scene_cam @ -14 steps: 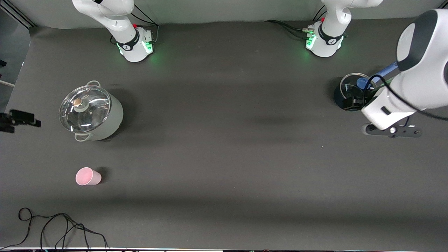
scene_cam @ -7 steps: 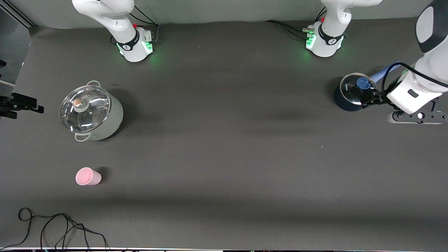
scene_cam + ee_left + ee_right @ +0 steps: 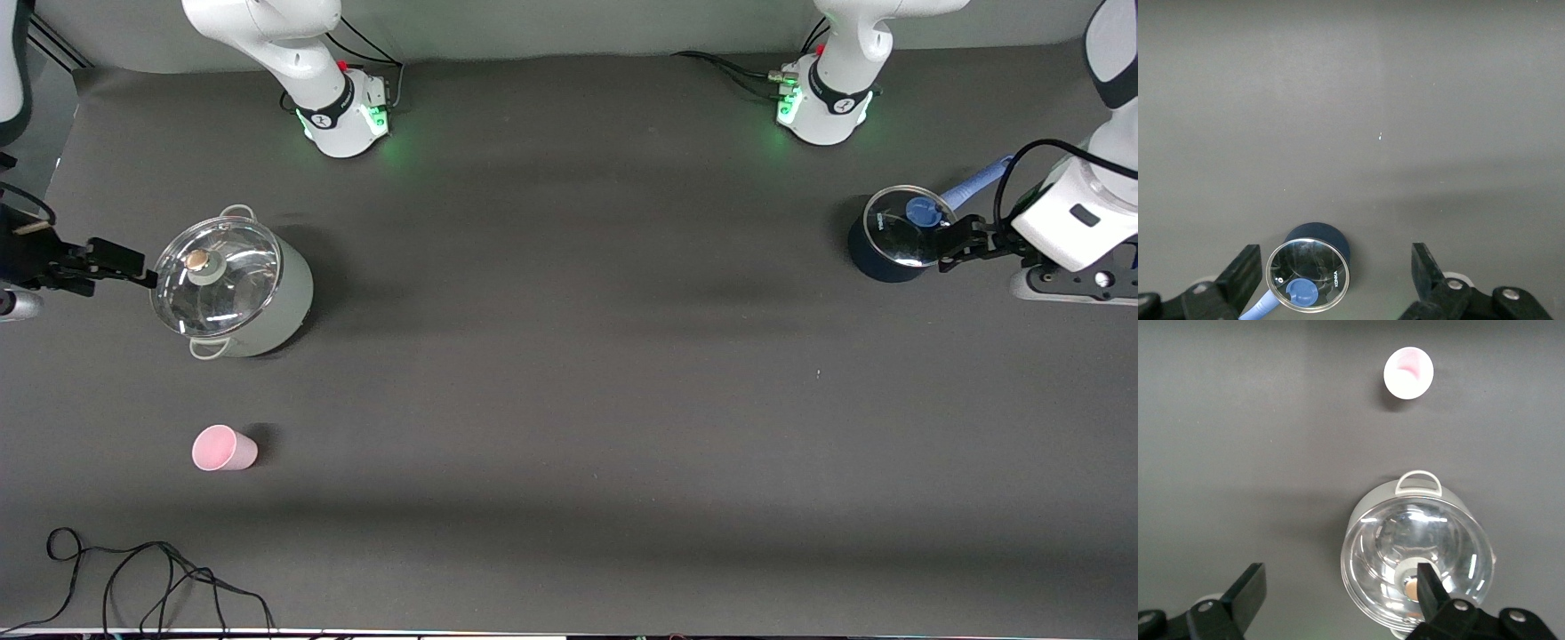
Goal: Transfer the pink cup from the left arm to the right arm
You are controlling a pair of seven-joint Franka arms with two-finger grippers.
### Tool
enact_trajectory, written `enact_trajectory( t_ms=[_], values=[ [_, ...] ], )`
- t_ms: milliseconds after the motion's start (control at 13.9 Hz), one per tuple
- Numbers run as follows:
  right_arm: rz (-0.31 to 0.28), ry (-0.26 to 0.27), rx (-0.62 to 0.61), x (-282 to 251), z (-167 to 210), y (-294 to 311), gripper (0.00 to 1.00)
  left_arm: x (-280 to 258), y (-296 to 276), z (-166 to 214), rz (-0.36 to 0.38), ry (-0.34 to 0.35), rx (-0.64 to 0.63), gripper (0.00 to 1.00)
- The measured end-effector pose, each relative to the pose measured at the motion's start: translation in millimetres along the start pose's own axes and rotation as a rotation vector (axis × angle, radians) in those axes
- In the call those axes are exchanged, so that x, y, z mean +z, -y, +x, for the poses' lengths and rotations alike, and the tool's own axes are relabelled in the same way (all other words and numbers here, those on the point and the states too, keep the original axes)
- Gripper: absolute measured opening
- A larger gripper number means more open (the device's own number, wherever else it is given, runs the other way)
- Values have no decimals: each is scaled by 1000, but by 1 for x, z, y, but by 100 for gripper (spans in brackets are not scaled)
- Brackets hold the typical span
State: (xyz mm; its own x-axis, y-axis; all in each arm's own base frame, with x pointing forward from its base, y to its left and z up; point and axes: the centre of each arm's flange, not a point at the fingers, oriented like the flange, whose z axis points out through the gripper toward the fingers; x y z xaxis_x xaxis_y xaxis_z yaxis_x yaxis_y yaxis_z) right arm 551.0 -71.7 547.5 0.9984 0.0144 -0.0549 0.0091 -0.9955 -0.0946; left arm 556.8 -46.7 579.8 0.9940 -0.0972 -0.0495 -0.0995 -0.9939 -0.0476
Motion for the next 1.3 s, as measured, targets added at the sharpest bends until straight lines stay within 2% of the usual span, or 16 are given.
enact_trajectory(
  t_ms=[576, 1008, 1297],
  values=[
    [-22, -69, 45, -28, 2, 35, 100, -3, 7, 4, 16, 5, 56, 100],
    [-75, 0, 8, -38, -7, 50, 100, 3, 10, 6, 14, 22, 56, 100],
    [-78, 1, 49, -39, -8, 50, 100, 4, 14, 6, 14, 24, 49, 100]
  ],
)
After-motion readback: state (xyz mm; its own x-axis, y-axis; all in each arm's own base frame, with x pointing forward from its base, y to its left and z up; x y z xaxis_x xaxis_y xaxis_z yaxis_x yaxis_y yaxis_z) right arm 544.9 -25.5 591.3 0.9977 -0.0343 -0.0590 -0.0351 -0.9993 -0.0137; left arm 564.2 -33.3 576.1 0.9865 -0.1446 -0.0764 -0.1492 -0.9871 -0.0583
